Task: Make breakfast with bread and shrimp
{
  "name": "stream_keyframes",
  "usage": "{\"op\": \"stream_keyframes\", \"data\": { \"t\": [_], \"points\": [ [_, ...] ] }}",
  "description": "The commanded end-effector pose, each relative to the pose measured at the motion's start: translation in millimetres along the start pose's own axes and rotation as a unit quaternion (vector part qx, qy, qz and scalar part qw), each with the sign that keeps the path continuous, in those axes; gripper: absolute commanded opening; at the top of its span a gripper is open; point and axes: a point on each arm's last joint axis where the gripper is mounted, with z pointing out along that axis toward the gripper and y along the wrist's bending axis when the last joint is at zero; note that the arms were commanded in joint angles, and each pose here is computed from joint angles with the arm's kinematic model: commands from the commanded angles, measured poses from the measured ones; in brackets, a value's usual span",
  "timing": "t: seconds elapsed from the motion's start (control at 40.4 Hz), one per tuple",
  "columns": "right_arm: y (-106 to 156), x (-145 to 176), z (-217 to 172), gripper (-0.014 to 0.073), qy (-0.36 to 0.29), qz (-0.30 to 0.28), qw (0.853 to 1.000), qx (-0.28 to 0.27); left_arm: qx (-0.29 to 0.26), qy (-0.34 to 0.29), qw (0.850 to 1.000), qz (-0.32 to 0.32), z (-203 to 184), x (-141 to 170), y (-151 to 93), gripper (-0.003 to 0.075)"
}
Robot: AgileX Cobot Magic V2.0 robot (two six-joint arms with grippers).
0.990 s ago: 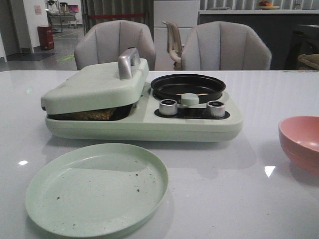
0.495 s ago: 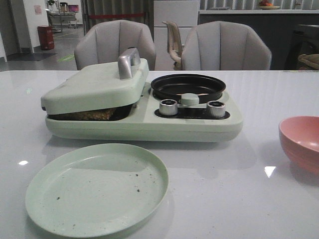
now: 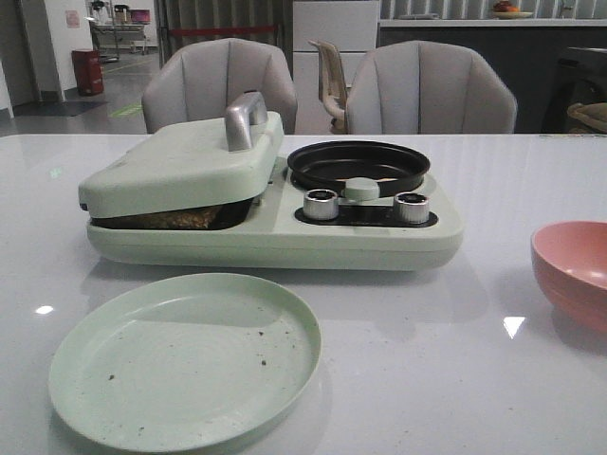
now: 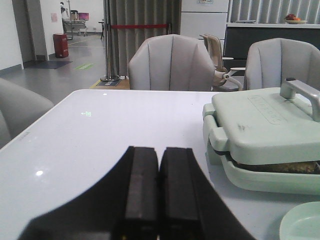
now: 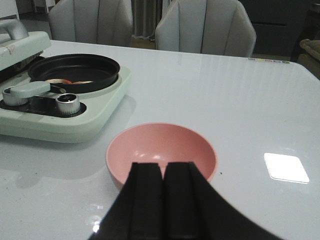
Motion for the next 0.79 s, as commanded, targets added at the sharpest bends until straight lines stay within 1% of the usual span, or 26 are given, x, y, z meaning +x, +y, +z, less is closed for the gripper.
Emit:
{"op": "stream_keyframes", "data": {
  "t": [0.0, 0.148, 0.371, 0.767],
  "points": [
    [-1.3, -17.4, -4.0, 0.0044, -0.077, 0.007, 0.997, 0.007, 0.003, -0.052, 0.999, -0.004, -1.9, -7.2, -0.3, 0.0101],
    [-1.5, -19.8, -4.5, 0.0044, -0.091, 0.053, 0.994, 0.004, 0.003, -0.052, 0.999, -0.004, -1.9, -7.2, -0.3, 0.0101],
    [-1.7, -22.5, -5.0, 0.0044, -0.106, 0.052, 0.993, 0.004, 0.003, -0.052, 0.999, -0.004, -1.9, -7.2, -0.3, 0.0101],
    [-1.7, -22.4, -5.0, 0.0044, -0.106, 0.052, 0.993, 0.004, 0.003, -0.052, 0.999, -0.004, -1.9, -7.2, -0.3, 0.0101]
  ]
}}
